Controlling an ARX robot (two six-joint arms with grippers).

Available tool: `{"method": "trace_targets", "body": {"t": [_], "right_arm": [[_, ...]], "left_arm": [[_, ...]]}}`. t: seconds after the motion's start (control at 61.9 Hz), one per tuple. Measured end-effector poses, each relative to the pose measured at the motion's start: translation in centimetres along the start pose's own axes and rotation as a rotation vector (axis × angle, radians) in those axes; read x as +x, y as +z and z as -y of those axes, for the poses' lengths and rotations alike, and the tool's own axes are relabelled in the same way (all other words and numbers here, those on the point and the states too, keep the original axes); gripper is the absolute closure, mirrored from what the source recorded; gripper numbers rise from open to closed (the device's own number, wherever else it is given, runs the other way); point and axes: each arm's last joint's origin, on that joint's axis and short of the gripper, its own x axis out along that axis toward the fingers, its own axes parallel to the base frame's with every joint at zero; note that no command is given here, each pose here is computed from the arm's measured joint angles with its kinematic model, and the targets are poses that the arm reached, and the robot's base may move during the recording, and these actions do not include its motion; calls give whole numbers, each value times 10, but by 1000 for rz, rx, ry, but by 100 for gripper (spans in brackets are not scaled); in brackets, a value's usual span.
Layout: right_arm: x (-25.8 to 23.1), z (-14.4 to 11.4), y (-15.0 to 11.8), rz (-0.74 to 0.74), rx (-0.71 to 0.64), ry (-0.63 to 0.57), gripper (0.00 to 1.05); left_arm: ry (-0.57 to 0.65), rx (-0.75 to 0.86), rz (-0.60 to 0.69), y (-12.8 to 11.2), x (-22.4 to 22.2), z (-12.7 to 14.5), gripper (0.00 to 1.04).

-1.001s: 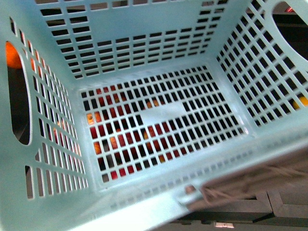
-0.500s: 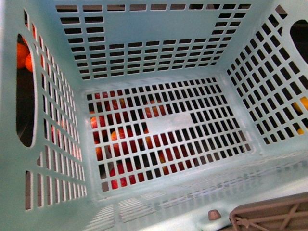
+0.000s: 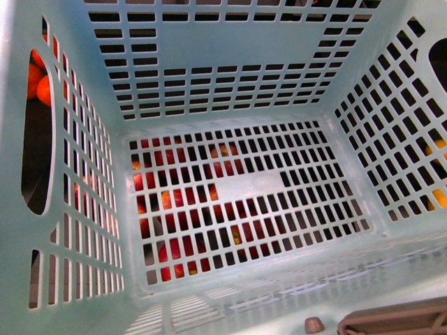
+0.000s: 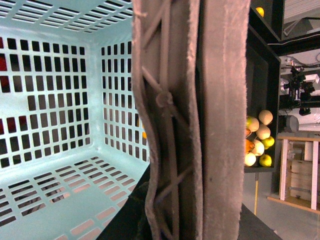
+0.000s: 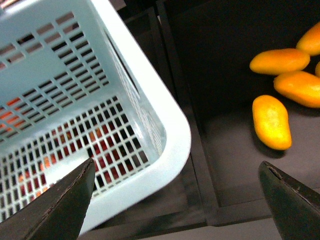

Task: Pick mango and avocado into basket

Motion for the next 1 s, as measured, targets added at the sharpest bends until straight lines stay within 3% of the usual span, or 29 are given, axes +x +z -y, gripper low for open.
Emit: {"method": "trace_targets", "body": {"t": [0.161,0.339,0.468,0.565,0.759,1.001], "right_arm": [[9,28,35,94,45,-78,9],[56,97,45,1,-136,-253,9],[91,140,30,-144,-222,-319,9],[119,163,-5,-321,-271,-304,9],[175,171,-52,-514,-348,-240,9],[236,163,-71,-588,-427,-175,9]], "left_arm": [[1,0,2,0,0,0,89],[1,0,1,0,0,0,89],[0,-1,1,0,0,0,89],[1,0,2,0,0,0,89],[0,-1,1,0,0,0,89],[1,-1,1,0,0,0,89]]}}
